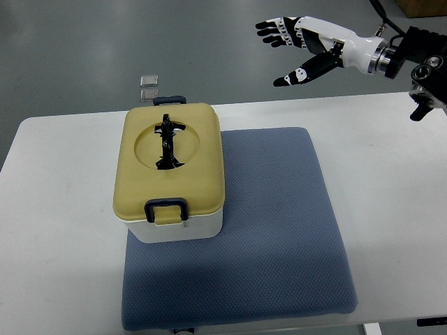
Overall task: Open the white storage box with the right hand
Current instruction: 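Raise the right hand and swing it over the yellow lid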
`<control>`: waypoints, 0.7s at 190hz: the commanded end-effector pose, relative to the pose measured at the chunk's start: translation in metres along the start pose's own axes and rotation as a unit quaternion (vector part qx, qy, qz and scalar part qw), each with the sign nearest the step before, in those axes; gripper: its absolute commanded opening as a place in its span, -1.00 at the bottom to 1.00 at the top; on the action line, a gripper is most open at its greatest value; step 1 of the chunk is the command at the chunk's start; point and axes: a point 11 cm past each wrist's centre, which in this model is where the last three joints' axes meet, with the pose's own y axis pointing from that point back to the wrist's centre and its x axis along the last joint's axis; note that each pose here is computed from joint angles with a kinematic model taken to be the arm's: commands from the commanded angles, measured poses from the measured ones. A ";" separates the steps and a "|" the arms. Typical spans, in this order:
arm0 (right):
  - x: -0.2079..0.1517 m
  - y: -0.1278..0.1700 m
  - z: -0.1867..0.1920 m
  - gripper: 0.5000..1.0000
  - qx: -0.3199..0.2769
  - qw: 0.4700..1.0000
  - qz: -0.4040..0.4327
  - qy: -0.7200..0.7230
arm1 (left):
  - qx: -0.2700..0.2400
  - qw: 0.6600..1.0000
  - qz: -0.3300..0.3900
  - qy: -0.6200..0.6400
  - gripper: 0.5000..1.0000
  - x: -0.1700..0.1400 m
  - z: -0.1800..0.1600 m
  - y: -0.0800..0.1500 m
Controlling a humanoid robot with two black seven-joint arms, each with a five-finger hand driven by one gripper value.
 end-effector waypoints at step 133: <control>-0.087 -0.115 -0.183 0.67 0.048 0.888 -0.269 0.370 | -0.002 1.000 -0.002 0.000 1.00 -0.001 0.001 0.000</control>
